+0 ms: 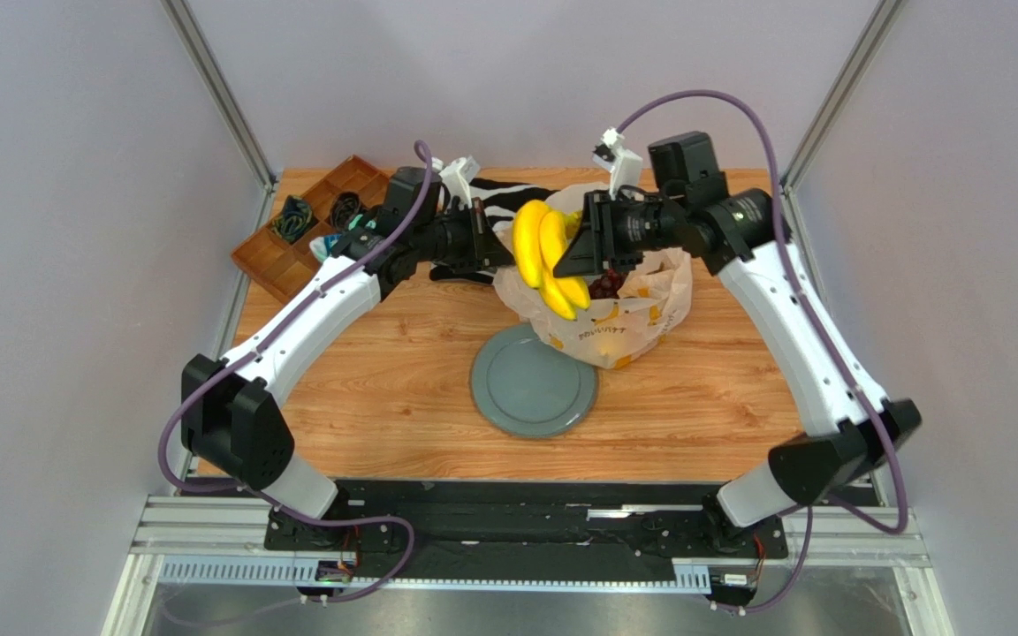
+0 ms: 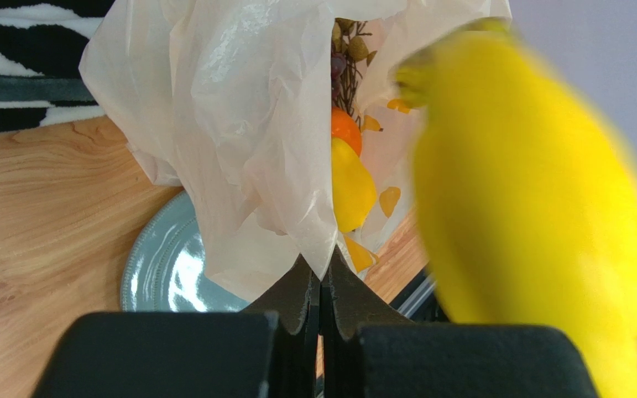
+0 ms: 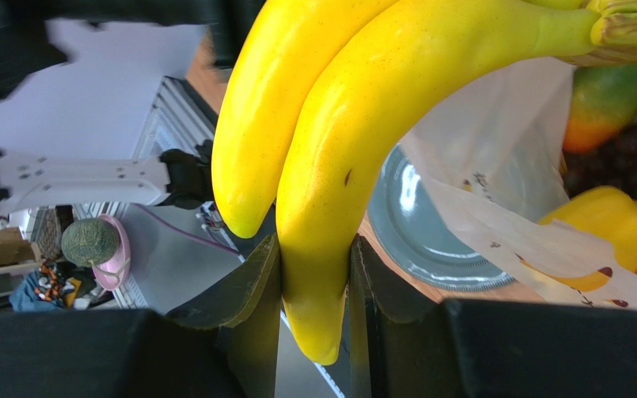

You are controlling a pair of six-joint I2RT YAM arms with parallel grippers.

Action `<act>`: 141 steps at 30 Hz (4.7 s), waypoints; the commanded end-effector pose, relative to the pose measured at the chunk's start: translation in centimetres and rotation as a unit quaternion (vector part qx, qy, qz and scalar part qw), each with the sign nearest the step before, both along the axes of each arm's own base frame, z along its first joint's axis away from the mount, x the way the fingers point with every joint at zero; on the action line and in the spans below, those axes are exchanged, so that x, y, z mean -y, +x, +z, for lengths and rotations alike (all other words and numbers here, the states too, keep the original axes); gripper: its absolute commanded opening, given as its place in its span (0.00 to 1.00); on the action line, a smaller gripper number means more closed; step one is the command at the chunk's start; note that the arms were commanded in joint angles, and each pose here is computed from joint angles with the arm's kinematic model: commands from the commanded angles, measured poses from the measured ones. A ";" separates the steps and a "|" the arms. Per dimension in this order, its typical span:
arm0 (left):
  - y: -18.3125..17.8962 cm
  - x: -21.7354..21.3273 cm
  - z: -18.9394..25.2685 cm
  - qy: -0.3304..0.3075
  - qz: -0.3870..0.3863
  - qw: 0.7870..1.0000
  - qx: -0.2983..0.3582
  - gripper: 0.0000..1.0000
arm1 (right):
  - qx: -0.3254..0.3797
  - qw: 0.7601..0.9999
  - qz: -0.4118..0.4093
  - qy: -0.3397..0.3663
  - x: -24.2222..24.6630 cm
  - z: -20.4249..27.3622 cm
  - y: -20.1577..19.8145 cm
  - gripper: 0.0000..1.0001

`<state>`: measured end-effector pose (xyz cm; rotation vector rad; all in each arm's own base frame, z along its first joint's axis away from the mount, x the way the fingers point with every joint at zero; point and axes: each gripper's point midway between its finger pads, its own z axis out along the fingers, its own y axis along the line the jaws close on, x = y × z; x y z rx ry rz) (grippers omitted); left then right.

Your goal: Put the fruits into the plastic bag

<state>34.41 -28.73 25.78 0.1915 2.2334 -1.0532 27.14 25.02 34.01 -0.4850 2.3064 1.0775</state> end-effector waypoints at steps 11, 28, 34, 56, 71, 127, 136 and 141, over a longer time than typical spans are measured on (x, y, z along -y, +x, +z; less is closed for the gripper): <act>-1.2 -0.3 1.9 -0.010 -0.015 0.999 0.032 0.00 | -0.132 0.981 -0.136 -0.027 3.8 -5.8 6.9 0.00; -1.8 2.7 0.9 -0.022 -0.047 0.999 0.014 0.00 | -0.040 0.935 -0.309 -0.168 5.5 -13.5 15.6 0.04; -1.6 3.1 0.7 -0.020 -0.050 0.998 0.011 0.00 | -0.047 0.933 -0.306 -0.182 5.1 -14.8 15.7 0.51; -1.2 3.5 0.7 -0.024 -0.049 0.998 0.007 0.00 | 0.096 0.907 -0.226 -0.342 9.8 -11.0 7.1 0.69; -1.8 3.0 1.1 -0.031 -0.045 0.998 0.012 0.00 | 0.157 0.759 -0.258 -0.577 11.8 -15.3 13.3 0.70; -1.4 14.4 10.3 -0.088 -0.201 0.967 0.127 0.00 | 0.230 0.712 -0.538 -0.388 28.0 3.0 0.8 0.00; -2.3 15.0 9.6 -0.074 -0.208 0.967 0.124 0.20 | 0.180 0.731 -0.538 -0.380 28.4 -1.1 -0.6 0.27; -2.1 13.9 10.2 -0.058 -0.185 0.970 0.147 0.88 | 0.186 0.747 -0.534 -0.350 27.7 -0.5 -0.8 0.80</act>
